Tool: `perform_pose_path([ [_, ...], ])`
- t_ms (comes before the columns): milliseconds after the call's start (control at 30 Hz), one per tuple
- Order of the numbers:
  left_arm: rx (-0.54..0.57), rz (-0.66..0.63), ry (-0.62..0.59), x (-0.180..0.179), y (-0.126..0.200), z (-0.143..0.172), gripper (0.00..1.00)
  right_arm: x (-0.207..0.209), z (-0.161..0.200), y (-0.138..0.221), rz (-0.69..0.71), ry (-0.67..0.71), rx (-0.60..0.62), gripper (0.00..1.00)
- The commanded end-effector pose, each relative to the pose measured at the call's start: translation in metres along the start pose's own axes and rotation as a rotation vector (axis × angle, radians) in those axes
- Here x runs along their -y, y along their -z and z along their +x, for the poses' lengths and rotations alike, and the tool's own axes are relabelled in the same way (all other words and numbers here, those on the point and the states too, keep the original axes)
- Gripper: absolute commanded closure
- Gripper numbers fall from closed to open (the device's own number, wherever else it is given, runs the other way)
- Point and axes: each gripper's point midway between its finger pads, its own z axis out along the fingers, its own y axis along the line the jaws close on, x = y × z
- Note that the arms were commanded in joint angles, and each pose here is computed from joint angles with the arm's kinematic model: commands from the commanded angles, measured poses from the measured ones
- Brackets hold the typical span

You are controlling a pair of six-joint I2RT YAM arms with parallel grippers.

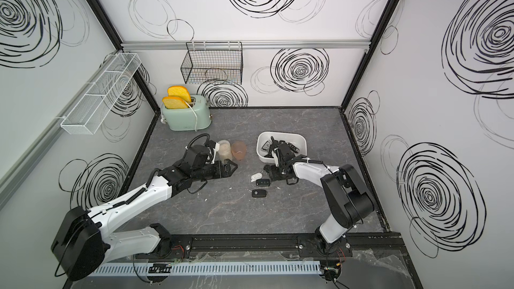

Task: Place the car key into the storage box
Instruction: Pick up the car key from the center of the board.

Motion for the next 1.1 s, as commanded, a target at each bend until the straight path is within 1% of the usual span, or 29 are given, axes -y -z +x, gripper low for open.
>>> perform_pose_path([
  [0,0.021,0.022,-0.023,0.006,0.003,-0.016,0.02,-0.001,-0.009,-0.004,0.011,0.023,0.013,0.41],
  [333,0.028,0.018,-0.017,-0.002,0.005,-0.025,0.02,-0.001,-0.015,-0.018,0.024,0.035,-0.012,0.4],
  [500,0.029,0.018,-0.014,-0.004,0.005,-0.027,0.02,-0.003,-0.018,-0.022,0.021,0.039,-0.018,0.42],
  [800,0.037,0.015,-0.001,-0.008,0.007,-0.025,0.02,-0.005,-0.014,-0.026,0.024,0.051,-0.037,0.55],
  [933,0.041,0.016,0.005,-0.008,0.009,-0.025,0.02,-0.007,-0.015,-0.025,0.017,0.055,-0.038,0.65],
  [1067,0.044,0.017,0.009,-0.008,0.009,-0.024,0.02,-0.013,-0.022,-0.015,-0.004,0.06,-0.012,0.69],
])
